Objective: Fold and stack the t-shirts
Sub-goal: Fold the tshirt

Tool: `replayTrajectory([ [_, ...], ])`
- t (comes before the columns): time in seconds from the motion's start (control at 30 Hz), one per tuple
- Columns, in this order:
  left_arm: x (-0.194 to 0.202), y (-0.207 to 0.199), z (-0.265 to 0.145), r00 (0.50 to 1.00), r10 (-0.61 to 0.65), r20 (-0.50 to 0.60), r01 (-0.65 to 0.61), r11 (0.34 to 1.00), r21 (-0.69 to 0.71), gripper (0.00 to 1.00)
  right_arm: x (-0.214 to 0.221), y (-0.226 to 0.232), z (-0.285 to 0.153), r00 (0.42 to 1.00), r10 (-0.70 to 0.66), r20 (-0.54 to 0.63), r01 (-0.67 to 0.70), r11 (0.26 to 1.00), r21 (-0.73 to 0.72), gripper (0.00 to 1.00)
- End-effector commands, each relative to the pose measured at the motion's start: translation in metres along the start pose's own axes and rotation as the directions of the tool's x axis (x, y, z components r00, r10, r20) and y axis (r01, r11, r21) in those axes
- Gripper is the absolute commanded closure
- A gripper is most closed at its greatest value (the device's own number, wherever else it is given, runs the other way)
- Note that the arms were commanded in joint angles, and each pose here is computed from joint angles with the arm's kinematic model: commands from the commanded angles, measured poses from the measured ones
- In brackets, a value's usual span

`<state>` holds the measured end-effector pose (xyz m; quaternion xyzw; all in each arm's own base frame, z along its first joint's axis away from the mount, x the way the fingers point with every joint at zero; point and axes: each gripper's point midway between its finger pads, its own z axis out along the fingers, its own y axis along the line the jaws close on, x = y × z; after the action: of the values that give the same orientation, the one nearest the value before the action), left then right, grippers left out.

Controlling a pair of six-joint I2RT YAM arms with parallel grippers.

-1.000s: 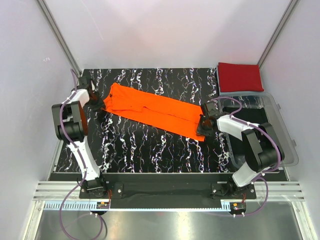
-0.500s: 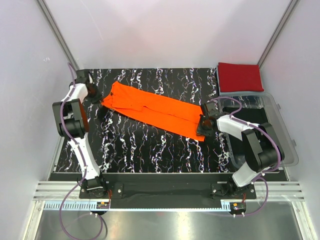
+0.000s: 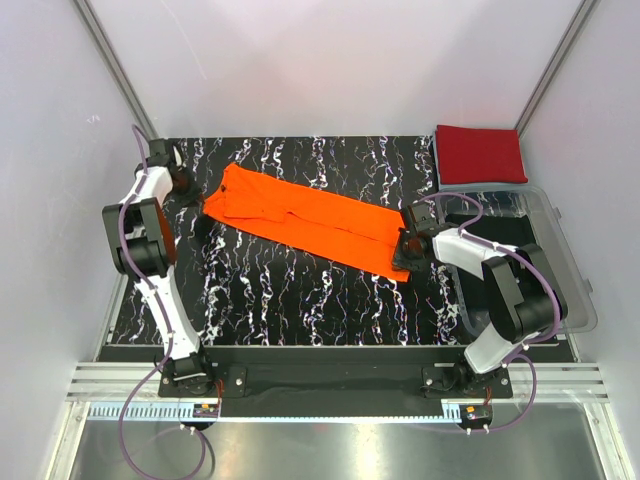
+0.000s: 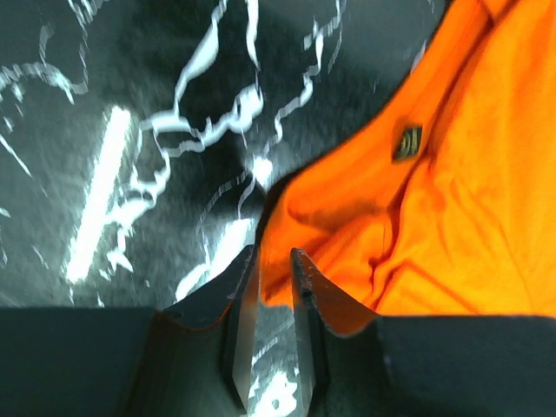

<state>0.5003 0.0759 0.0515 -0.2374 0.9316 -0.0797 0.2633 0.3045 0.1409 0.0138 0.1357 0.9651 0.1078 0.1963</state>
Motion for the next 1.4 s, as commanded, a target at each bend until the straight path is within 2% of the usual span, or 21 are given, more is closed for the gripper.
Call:
replayTrajectory([
  [0.0,-0.012,-0.016,-0.034,0.998,0.039,0.059,-0.043,0.996,0.073,0.75,0.005,-0.012,0.009,1.0,-0.027,-0.016,0.028,0.998,0.061,0.92],
  [0.13,0.005,-0.014,-0.03,0.998,0.052,0.035,-0.056,0.994,0.096,0.75,0.005,-0.01,0.009,0.999,-0.029,-0.019,0.03,0.998,0.054,0.92],
  [0.3,0.007,-0.017,-0.033,0.998,0.06,0.037,-0.064,0.992,0.112,0.68,0.003,-0.01,0.008,0.999,-0.034,-0.017,0.035,0.998,0.053,0.92],
  [0.4,0.009,-0.014,-0.028,0.998,0.061,0.031,-0.064,0.993,0.102,0.68,0.004,-0.01,0.009,0.999,-0.035,-0.019,0.036,0.998,0.052,0.92],
  [0.77,0.014,-0.007,-0.008,0.998,0.061,-0.001,-0.06,0.995,0.08,0.73,0.001,-0.008,0.009,0.999,-0.04,-0.016,0.041,0.998,0.048,0.92],
  [1.1,0.005,0.0,-0.001,0.999,0.05,0.014,-0.051,0.998,0.04,0.78,0.003,-0.01,0.011,0.999,-0.046,-0.024,0.047,0.997,0.057,0.92],
  [1.37,0.003,0.0,0.007,0.999,0.044,0.008,-0.044,0.998,0.045,0.73,0.002,-0.012,0.01,0.998,-0.054,-0.02,0.055,0.996,0.063,0.92],
])
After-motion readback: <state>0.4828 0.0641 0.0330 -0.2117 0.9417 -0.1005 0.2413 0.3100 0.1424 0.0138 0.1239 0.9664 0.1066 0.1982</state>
